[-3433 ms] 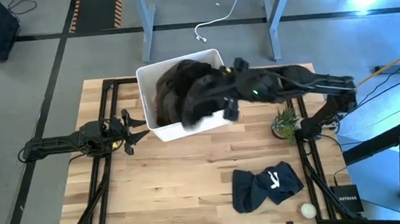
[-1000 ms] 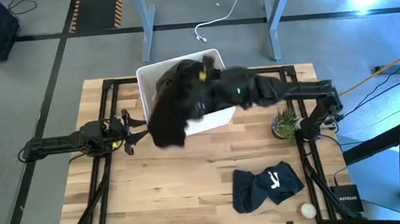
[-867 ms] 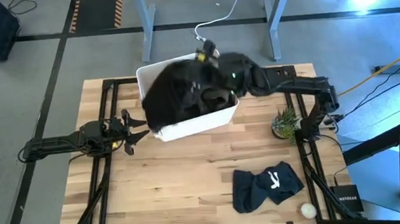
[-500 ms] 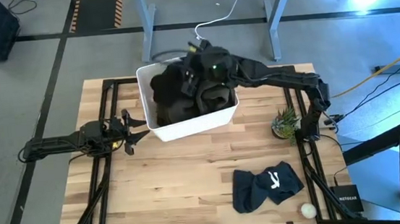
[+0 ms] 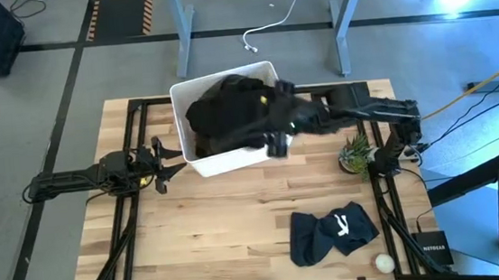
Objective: Sort clothes
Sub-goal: Put the black boxer into the white laundry bin, then put the dark blue shorts into the white laundry bin
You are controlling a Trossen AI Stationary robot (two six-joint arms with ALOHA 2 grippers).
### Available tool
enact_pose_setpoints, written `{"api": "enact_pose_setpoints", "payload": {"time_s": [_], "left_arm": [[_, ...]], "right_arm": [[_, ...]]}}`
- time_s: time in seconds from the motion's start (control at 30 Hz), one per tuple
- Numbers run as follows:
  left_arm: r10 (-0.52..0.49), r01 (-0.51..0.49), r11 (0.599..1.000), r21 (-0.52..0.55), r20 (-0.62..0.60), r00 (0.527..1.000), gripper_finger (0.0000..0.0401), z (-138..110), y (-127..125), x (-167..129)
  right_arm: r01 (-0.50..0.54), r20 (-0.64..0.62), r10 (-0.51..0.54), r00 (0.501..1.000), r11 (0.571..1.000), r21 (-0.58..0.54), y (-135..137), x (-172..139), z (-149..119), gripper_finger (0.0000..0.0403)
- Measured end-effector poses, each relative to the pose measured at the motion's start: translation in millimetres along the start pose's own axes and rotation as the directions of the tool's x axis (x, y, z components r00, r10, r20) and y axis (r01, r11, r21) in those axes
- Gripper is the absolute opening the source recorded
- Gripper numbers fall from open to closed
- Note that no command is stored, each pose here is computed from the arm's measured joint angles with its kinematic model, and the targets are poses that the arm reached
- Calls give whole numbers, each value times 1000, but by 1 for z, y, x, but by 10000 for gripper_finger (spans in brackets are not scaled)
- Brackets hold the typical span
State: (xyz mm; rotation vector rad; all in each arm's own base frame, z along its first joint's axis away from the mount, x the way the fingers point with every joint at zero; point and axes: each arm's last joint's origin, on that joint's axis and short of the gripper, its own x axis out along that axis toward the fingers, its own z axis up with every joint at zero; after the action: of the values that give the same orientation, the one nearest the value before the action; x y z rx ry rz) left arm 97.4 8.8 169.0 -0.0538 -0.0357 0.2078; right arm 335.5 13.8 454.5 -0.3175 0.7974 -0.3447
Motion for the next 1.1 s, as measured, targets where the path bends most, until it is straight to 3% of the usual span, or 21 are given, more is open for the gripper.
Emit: {"api": "enact_pose_setpoints", "payload": {"time_s": [0.13,0.3,0.47,0.6,0.67,0.77,0.9,1.0,1.1], "left_arm": [[0,0,1000,0,0,1000,184,0,0,0],[0,0,1000,0,0,1000,184,0,0,0],[0,0,1000,0,0,1000,184,0,0,0],[0,0,1000,0,0,1000,184,0,0,0],[0,0,1000,0,0,1000,184,0,0,0],[0,0,1000,0,0,1000,184,0,0,0],[0,0,1000,0,0,1000,184,0,0,0],[0,0,1000,0,0,1000,184,0,0,0],[0,0,1000,0,0,1000,184,0,0,0]], "right_arm": [[-135,-105,138,985,990,40,31,-22,-13,277],[-329,-240,332,912,943,55,96,-34,-33,277],[-394,-355,360,863,919,-24,173,-33,-73,277],[-425,-458,339,822,900,-96,228,-24,-126,277],[-469,-535,339,774,875,-124,248,-20,-158,277],[-483,-644,264,718,856,-187,262,-12,-203,277],[-438,-650,178,739,859,-263,266,11,-246,277],[-478,-593,265,760,846,-236,273,35,-261,277],[-541,-543,379,749,824,-170,272,55,-268,277]]}}
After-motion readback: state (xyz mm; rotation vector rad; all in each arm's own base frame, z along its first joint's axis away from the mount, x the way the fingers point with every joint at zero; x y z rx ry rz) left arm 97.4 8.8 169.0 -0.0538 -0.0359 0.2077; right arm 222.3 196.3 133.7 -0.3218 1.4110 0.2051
